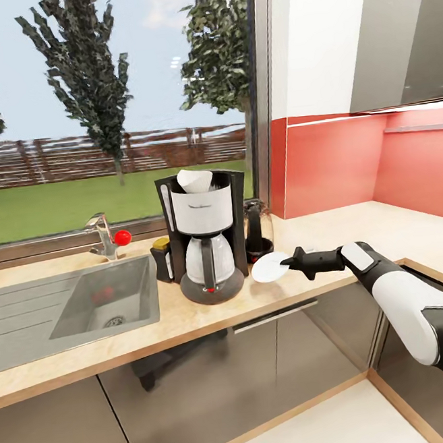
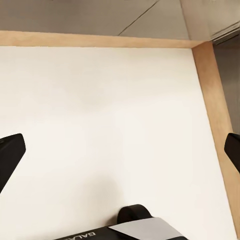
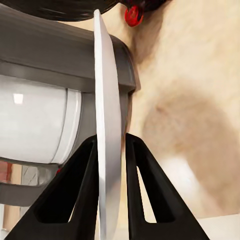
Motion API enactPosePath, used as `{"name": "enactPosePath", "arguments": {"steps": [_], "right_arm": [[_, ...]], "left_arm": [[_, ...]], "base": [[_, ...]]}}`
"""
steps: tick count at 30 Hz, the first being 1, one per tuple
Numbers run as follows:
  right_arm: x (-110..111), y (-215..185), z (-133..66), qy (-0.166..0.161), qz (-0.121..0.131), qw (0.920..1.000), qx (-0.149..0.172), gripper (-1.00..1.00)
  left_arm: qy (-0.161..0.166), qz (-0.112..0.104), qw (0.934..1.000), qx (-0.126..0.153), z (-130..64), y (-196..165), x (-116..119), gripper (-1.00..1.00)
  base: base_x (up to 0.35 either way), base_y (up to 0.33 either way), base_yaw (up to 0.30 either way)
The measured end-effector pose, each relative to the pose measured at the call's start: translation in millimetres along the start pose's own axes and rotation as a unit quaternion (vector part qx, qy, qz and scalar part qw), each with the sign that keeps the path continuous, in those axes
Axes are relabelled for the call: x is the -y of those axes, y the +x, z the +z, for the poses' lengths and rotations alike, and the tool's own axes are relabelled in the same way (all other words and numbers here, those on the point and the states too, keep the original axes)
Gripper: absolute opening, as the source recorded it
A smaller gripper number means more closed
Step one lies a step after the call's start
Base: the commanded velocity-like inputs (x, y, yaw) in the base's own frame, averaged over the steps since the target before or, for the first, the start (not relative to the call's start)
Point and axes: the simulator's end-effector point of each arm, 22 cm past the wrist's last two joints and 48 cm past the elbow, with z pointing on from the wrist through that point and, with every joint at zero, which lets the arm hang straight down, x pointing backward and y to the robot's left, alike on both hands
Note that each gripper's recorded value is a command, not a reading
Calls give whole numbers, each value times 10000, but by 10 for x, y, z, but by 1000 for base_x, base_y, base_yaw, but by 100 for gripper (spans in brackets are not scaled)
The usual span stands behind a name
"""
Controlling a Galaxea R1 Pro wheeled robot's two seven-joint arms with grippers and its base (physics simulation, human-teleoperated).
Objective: Set up a coffee station on the kitchen countertop: keep the coffee maker on the countertop, move the bottle of coffee from the kitchen shelf to the counter next to the coffee maker, place a paper coffee filter on top of the coffee maker, put the saucer next to the coffee maker with the coffee cup on the saucer, and place the electric kettle next to the coffee maker.
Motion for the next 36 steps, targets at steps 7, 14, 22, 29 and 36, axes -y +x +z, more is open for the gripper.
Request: {"name": "enactPosePath", "arguments": {"steps": [7,14,22,29,36], "right_arm": [[20,12,9,26,15,10000,-12,-100],[41,13,15,65,14,10000,-3,-100],[63,16,26,83,17,10000,-10,-100],[123,27,67,113,50,9999,-41,-100],[184,41,108,142,87,9998,-76,-100]], "left_arm": [[-1,-3,10000,2,0,-1,-1,100],[-4,-8,10000,-1,0,-1,-3,100],[-8,-15,10000,-14,1,10,-8,100],[-24,-40,10000,-57,6,47,-24,100],[-41,-66,9999,-101,10,86,-42,100]], "base": [[3,0,0],[0,0,0],[0,0,0],[0,0,47],[0,0,71]]}}
